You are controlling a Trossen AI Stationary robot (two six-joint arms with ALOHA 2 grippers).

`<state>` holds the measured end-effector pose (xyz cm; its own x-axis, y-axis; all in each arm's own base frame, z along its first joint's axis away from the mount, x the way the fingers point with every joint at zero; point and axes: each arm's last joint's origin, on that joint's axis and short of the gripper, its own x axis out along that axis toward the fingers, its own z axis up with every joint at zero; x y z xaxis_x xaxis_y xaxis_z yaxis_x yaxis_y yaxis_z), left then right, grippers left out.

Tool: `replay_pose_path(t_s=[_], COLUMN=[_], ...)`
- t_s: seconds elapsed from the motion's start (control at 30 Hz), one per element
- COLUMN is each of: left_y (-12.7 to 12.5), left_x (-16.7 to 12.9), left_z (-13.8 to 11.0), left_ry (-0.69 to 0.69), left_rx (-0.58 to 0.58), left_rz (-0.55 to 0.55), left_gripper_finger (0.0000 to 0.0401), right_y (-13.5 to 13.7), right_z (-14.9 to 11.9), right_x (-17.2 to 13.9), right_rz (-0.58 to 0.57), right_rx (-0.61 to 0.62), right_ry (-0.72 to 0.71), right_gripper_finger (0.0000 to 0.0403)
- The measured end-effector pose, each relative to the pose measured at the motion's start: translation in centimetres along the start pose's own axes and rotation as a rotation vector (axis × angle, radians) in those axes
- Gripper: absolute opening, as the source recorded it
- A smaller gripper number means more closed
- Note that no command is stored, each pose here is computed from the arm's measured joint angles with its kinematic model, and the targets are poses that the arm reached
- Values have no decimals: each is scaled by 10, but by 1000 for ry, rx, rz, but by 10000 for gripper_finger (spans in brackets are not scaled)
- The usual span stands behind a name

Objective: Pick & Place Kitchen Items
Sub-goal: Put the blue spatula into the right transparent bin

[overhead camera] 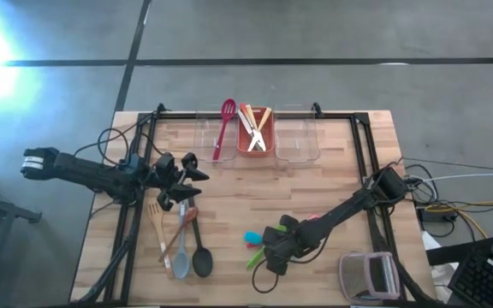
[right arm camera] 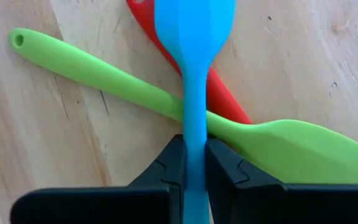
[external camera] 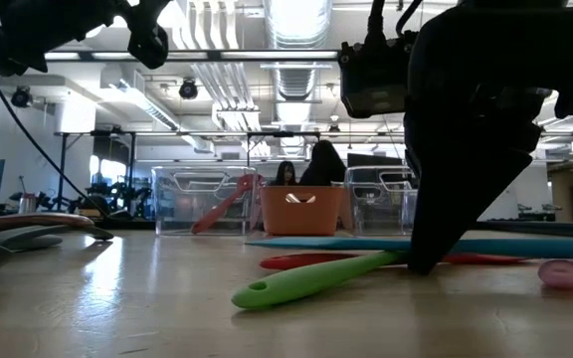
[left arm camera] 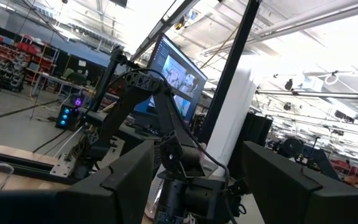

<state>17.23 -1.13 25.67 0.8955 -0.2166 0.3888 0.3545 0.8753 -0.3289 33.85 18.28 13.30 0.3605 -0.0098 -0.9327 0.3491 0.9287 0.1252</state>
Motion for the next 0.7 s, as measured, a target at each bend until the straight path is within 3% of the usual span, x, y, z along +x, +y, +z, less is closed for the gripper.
replay_pose_path(t_s=[0.33, 0.7], left_y=[0, 0], left_x=[0, 0], left_z=[0, 0], left_ry=[0, -1], left_rx=[-1, -3], left_rz=[0, 0], left_gripper_finger=[245, 245], right_y=[4, -12], right_z=[10, 14], right_x=[-36, -88], right_rz=[97, 40], right_rx=[-18, -47], right_ry=[-24, -110], right_gripper_finger=[24, 24])
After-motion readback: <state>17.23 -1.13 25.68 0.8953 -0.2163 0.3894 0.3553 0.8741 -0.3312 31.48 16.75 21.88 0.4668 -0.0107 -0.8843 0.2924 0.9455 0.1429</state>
